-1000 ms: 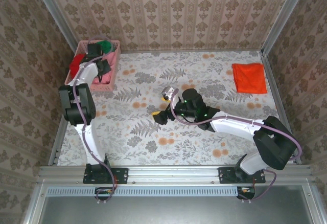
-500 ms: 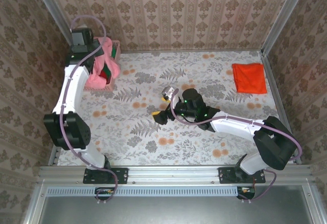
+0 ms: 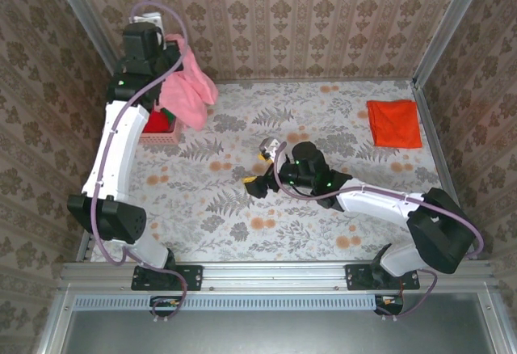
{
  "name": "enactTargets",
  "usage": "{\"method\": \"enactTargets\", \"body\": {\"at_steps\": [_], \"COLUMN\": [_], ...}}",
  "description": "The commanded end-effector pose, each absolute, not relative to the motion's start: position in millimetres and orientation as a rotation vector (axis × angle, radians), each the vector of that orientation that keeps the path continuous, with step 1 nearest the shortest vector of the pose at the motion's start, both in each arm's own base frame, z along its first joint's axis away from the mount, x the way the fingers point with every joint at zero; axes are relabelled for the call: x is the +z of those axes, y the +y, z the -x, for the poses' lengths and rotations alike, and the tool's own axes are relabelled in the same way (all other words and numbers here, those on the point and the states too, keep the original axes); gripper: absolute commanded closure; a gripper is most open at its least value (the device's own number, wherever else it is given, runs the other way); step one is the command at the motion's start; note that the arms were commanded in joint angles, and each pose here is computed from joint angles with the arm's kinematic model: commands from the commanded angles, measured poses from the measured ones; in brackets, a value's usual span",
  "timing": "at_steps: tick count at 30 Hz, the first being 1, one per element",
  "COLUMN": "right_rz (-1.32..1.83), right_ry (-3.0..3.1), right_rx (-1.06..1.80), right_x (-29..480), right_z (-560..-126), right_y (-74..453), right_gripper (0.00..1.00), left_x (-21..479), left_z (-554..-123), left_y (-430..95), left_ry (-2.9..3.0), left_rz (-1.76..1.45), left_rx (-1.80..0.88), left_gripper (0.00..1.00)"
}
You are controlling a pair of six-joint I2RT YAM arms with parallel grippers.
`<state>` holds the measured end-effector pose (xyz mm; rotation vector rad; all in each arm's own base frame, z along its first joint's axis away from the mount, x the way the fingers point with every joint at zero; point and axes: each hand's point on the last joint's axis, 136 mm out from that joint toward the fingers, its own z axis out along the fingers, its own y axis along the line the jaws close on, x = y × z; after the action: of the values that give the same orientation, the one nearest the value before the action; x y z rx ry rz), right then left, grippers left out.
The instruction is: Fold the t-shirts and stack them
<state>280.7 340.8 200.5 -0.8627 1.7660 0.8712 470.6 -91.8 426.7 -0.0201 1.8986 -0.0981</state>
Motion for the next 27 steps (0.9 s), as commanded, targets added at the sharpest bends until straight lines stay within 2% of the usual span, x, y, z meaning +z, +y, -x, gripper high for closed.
{"method": "enactTargets", "body": {"at_steps": [1, 5, 6, 7, 8, 9, 10, 13, 17, 22, 27], "right_rz": [0.801, 0.767, 0.755, 0.735, 0.708, 0.673, 0.625, 0.443, 0.247, 0.185, 0.043], "right_ry": [1.719, 1.737, 1.741, 1.75, 1.764, 1.79, 1.834, 1.99, 2.106, 2.246, 2.409], "right_rx": [0.856, 0.841, 0.834, 0.825, 0.813, 0.789, 0.753, 0.651, 0.653, 0.616, 0.611], "right_x": [223.5, 222.4, 222.6, 222.7, 223.2, 222.3, 219.0, 199.9, 178.1, 151.5, 106.0], "right_z": [-281.4, -283.0, -283.8, -284.8, -286.5, -290.0, -294.9, -311.2, -328.5, -350.0, -376.2], "right_y": [331.4, 320.7, 317.5, 313.5, 308.1, 301.9, 293.2, 260.9, 230.1, 228.3, 235.6], "right_gripper": [0.0, 0.0, 0.0, 0.0, 0.0, 0.0, 0.0, 0.0, 0.0, 0.0, 0.02], "left_x": [445.6, 397.1, 380.6, 360.4, 339.8, 324.6, 311.3, 287.6, 253.1, 191.0, 129.5], "left_z": [-452.5, -451.5, -451.4, -449.6, -445.8, -442.9, -437.9, -421.8, -394.6, -362.0, -351.3], "left_y": [-128.9, -187.9, -201.1, -217.8, -231.8, -238.4, -243.4, -239.3, -203.0, -168.0, -170.7], "left_ry": [1.859, 1.961, 1.997, 2.041, 2.091, 2.13, 2.162, 2.172, 2.192, 2.242, 2.323], "left_rz": [-0.074, -0.164, -0.183, -0.212, -0.241, -0.252, -0.26, -0.213, -0.034, 0.207, 0.388], "left_rx": [-0.176, -0.313, -0.344, -0.378, -0.403, -0.414, -0.421, -0.437, -0.388, -0.398, -0.52], "left_gripper": [1.0, 1.0, 0.93, 0.69, 0.38, 0.16, 0.01, 0.0, 0.0, 0.0, 0.0]}}
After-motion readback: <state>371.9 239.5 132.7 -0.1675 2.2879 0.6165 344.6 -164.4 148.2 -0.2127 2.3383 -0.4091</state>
